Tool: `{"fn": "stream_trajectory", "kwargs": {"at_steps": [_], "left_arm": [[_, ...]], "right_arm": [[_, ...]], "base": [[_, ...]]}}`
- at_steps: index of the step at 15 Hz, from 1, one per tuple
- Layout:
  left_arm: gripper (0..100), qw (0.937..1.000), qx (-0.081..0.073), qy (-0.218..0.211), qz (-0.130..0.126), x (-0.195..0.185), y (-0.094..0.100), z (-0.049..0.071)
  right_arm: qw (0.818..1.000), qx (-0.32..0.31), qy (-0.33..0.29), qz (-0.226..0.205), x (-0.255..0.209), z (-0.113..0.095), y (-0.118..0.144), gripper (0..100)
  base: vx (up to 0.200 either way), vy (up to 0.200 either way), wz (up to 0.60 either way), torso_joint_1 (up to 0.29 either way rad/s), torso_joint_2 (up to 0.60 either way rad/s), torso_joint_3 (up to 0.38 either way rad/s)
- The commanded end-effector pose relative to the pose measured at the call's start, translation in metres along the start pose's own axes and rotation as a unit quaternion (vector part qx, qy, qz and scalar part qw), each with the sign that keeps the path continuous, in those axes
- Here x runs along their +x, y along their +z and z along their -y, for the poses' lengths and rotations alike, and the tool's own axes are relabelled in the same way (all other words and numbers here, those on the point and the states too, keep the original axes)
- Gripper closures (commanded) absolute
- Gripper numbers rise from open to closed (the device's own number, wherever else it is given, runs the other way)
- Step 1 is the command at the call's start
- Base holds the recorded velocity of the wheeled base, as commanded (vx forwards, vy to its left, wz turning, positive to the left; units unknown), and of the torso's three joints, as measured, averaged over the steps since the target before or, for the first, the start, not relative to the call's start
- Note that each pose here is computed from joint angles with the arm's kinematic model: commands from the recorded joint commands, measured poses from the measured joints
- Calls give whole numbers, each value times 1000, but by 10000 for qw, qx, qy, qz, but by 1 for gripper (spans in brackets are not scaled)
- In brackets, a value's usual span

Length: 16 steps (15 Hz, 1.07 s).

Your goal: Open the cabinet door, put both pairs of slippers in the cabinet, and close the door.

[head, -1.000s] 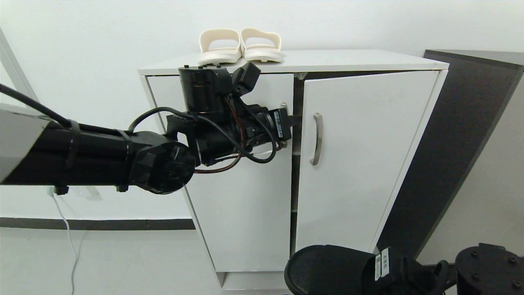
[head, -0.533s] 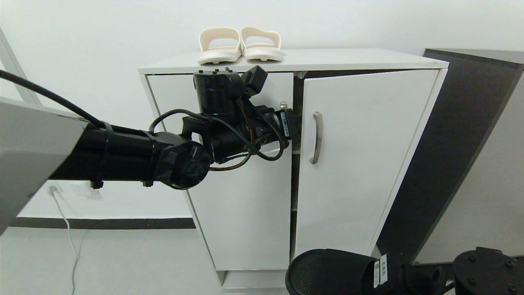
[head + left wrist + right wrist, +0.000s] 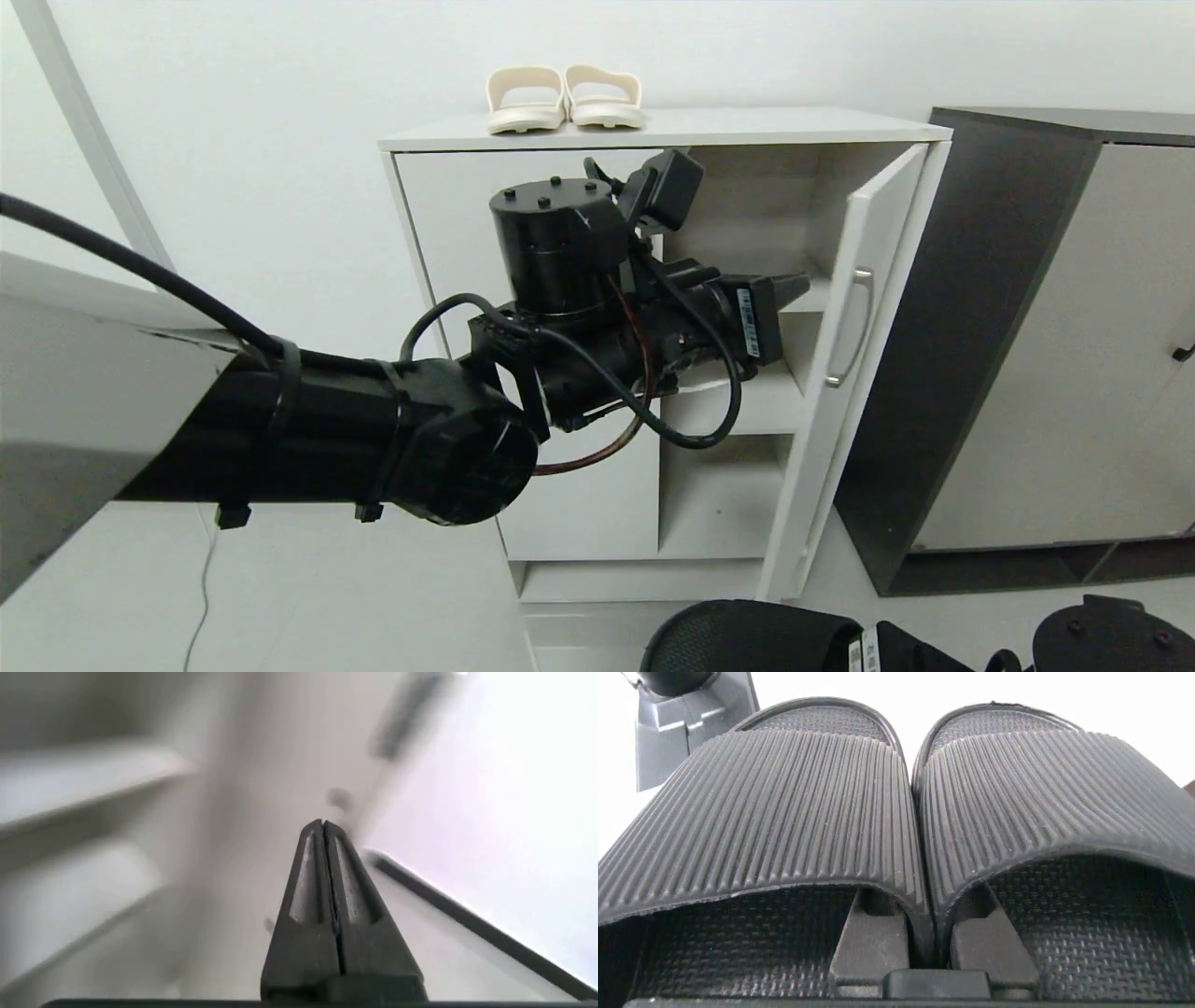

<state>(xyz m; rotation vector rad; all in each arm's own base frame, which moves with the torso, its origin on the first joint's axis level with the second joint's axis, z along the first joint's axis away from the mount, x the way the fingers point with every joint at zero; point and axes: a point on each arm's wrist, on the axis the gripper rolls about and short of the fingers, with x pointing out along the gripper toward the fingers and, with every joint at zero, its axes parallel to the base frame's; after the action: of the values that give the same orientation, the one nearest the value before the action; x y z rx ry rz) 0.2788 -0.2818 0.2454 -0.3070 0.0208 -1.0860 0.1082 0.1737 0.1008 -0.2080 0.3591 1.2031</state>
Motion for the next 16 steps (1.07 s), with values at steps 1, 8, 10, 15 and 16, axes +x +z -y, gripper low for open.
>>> {"fn": "stream_trajectory", "kwargs": {"at_steps": [1, 8, 10, 15, 16], "left_arm": [[100, 10000, -23, -16, -51, 0, -4, 2], [100, 9982, 106, 506, 318, -26, 23, -15], [100, 9919, 152, 1192, 417, -63, 41, -27], [100, 9402, 655, 3304, 512, -213, 51, -13], [100, 9248, 696, 3711, 474, -244, 50, -4]], "right_arm": [[10000, -6, 17, -9, 0, -1, 0, 100], [9999, 30, -119, 65, 3, 4, 4, 100], [9973, 196, -676, 198, 6, 27, 11, 100], [9676, 793, -2348, 487, 38, 61, 34, 100], [9611, 886, -2574, 473, 46, 66, 34, 100]], "base": [[0, 0, 0, 0, 0, 0], [0, 0, 0, 0, 0, 0], [0, 0, 0, 0, 0, 0], [0, 0, 0, 0, 0, 0], [0, 0, 0, 0, 0, 0]]}}
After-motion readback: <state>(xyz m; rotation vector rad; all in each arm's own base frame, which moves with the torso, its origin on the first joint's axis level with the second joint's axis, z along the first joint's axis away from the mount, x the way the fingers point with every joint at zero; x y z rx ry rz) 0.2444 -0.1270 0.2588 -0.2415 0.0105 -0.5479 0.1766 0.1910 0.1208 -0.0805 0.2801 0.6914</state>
